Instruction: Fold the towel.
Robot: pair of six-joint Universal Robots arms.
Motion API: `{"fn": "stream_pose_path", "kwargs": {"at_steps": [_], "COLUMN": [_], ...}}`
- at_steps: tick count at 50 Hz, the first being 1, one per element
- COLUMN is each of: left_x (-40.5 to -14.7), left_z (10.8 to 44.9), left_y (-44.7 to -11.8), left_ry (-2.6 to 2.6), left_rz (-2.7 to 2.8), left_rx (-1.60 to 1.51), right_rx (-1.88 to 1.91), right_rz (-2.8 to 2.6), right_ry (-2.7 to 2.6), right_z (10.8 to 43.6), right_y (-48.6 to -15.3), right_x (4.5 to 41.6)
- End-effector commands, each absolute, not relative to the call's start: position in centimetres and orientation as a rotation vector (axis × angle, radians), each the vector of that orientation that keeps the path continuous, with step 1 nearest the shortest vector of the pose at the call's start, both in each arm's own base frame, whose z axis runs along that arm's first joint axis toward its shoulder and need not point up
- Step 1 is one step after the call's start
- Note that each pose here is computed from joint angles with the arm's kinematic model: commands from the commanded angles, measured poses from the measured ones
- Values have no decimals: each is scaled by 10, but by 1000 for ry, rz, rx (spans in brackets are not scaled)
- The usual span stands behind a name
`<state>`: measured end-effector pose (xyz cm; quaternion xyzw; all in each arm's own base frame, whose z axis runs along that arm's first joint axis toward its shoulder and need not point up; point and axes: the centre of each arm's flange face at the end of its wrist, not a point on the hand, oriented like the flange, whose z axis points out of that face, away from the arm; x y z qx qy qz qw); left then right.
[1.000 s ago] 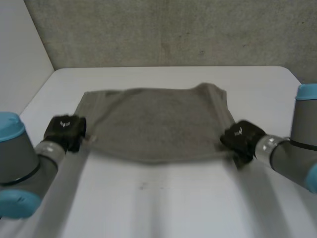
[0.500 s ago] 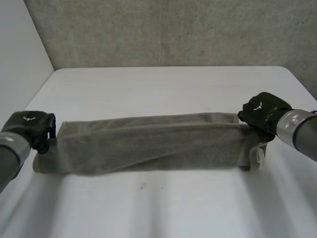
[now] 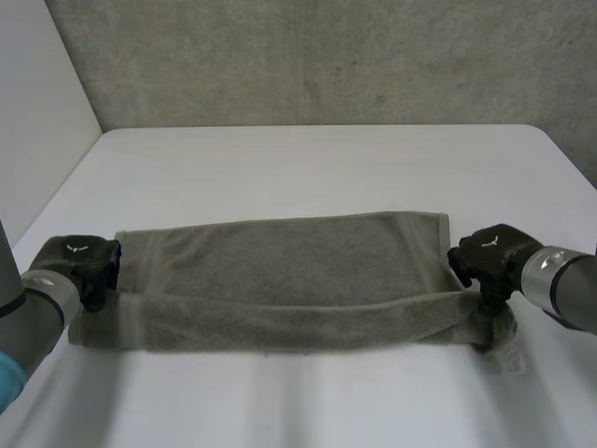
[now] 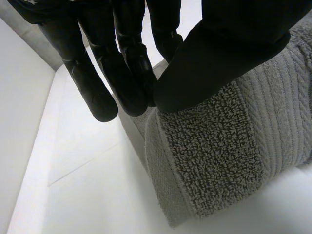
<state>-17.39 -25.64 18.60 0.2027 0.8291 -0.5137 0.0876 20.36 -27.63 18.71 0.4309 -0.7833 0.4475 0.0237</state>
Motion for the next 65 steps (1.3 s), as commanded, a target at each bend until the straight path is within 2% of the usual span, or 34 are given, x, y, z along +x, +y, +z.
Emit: {"fn": "stream_pose_path", "kwargs": {"at_steps": [1,19,28,31,35,37,43,47,48,50,52,53,55,56,58,59,60,61,62,63,64,65], "left_x": [-175,-174,-171,-171,-170,-171,-183,-188,-188,-191,-198,-198,-210,-210,-223,-223,-227,-230,-230,-230,-230,-228], "left_z": [181,187,225,227,227,224,186,168,168,168,179,179,204,204,247,247,273,295,296,320,320,351], "left_y": [-254,-243,-233,-232,-233,-237,-259,-283,-283,-293,-320,-320,-351,-351,-377,-377,-386,-393,-393,-397,-397,-393], "left_ry": [2485,2477,2378,2378,2401,2414,2536,2561,2561,2550,2472,2472,2329,2328,2140,2139,2023,1896,1895,1743,1741,1550], "left_rz": [-1548,-1587,-1724,-1721,-1690,-1681,-1541,-1499,-1499,-1522,-1657,-1658,-1888,-1889,-2203,-2205,-2379,-2550,-2551,-2722,-2724,-2895], "left_rx": [630,637,603,603,611,616,702,711,711,705,684,684,638,638,522,522,443,369,368,283,282,191], "right_rx": [1308,1231,1263,1346,1407,1427,1516,1590,1590,1574,1537,1537,1418,1417,1245,1244,1121,990,989,867,865,763], "right_rz": [1412,1349,1494,1467,1436,1429,1304,1276,1276,1277,1330,1331,1568,1569,1835,1836,1987,2130,2131,2252,2253,2358], "right_ry": [-2474,-2533,-2346,-2269,-2215,-2191,-2221,-2172,-2172,-2101,-2042,-2041,-1845,-1843,-1586,-1585,-1410,-1232,-1231,-1077,-1075,-951], "right_z": [178,169,228,248,254,255,224,209,209,205,211,211,240,241,285,285,313,344,344,373,373,396], "right_y": [-268,-266,-248,-240,-239,-241,-271,-287,-287,-307,-321,-321,-352,-352,-378,-378,-388,-391,-391,-387,-387,-380], "right_x": [199,180,179,179,180,181,188,211,211,221,227,227,243,244,255,255,260,265,265,267,267,267]}}
